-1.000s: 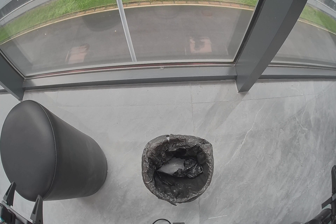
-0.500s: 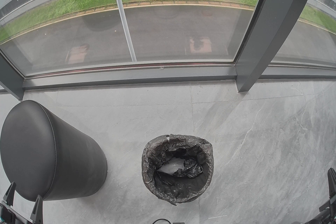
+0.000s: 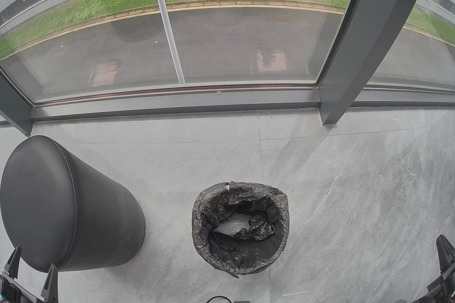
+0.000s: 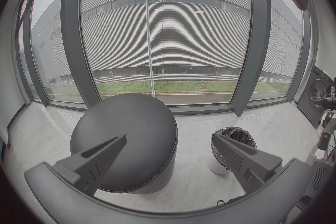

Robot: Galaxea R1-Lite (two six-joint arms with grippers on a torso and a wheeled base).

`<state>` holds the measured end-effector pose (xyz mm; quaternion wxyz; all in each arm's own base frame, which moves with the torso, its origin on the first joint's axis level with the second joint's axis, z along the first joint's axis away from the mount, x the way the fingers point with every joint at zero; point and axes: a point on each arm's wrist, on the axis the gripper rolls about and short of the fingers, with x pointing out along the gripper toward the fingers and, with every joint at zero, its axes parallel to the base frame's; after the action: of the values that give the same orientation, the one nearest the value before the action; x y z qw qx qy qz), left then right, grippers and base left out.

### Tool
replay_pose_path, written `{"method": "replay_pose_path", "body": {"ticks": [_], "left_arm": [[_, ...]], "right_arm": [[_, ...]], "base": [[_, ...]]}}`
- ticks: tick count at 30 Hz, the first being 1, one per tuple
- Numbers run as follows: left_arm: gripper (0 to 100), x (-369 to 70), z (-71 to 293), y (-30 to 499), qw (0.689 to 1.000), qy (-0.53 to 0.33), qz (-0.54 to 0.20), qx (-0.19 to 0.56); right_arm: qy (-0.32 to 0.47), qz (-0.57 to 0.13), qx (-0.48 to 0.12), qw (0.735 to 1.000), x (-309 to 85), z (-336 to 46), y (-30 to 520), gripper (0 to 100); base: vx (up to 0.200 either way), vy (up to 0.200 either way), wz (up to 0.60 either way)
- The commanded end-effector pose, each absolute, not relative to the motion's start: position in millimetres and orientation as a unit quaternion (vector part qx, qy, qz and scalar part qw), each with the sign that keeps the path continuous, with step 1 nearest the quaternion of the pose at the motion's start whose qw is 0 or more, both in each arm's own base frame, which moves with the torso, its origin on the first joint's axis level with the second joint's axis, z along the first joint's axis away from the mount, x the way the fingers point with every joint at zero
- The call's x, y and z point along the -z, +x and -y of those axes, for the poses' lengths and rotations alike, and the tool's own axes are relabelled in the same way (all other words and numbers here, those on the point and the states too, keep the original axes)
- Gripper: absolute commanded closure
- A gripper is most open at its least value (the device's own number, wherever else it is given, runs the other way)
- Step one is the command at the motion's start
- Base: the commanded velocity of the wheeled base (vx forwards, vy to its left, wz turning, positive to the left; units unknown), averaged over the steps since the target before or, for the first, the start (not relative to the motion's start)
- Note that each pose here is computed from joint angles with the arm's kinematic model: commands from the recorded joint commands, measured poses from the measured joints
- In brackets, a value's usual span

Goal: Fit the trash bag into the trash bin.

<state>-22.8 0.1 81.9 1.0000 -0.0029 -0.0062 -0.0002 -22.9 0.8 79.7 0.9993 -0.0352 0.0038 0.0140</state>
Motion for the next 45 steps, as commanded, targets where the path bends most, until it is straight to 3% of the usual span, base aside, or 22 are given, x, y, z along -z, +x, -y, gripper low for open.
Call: {"method": "replay_pose_path", "body": {"ticks": [1, 45], "left_arm": [[0, -76.7, -0.1, -22.8, 1.000, -0.003, 0.006, 0.000], [0, -76.7, -0.1, -22.8, 1.000, -0.003, 0.006, 0.000]], "right_arm": [[-0.030, 0.002, -0.020, 0.999, -76.6, -1.1, -22.6, 100], [-0.016, 0.002, -0.018, 1.000, -76.2, -1.0, -22.6, 100]], "base": [[0.000, 0.000, 0.00], [0.000, 0.000, 0.00]]}}
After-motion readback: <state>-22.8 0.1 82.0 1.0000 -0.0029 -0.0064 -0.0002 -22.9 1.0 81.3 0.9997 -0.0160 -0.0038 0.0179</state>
